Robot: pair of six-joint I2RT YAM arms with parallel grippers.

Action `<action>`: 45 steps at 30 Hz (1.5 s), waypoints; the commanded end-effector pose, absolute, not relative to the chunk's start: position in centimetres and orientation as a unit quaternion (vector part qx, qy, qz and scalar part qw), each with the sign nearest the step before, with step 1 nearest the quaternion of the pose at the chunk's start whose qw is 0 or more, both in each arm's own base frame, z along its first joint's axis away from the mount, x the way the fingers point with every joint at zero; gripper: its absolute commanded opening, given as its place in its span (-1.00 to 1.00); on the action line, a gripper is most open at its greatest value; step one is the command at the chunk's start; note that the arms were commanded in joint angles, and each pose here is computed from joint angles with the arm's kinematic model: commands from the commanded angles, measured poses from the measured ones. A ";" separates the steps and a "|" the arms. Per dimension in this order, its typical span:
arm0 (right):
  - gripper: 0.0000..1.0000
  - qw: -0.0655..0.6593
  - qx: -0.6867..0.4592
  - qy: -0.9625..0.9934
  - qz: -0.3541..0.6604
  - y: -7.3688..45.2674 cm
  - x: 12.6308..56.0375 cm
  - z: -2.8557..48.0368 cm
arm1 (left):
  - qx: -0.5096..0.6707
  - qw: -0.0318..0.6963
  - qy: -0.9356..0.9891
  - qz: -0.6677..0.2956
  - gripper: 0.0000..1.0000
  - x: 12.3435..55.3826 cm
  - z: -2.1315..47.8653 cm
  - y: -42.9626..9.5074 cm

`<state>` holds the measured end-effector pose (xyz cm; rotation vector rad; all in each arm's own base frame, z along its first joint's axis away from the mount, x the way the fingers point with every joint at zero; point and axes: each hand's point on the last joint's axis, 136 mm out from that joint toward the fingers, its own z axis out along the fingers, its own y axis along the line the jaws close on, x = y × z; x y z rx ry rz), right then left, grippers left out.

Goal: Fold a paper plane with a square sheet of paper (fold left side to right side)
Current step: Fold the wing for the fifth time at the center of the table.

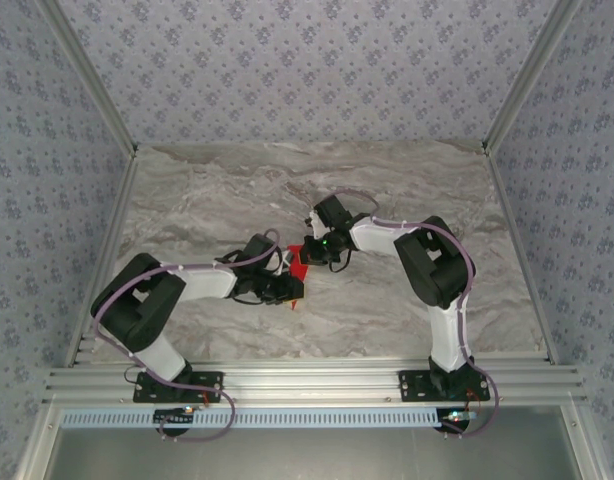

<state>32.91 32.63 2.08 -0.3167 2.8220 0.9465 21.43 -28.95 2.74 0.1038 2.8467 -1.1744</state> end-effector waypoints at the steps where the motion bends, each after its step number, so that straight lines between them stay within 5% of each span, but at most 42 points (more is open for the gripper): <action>1: -0.96 0.042 -0.094 0.962 0.253 30.4 31.9 -1.1 | 0.039 0.023 0.928 -0.369 -0.53 21.1 2.2 -28.9; 33: -0.96 0.015 -0.080 0.971 0.225 29.2 31.9 -2.9 | 0.002 -0.015 0.942 -0.336 -0.65 15.7 -0.5 -24.2; 45: -0.96 0.015 -0.082 0.970 0.229 29.5 31.9 -2.6 | 0.021 0.039 0.922 -0.384 -0.67 18.9 5.6 -25.6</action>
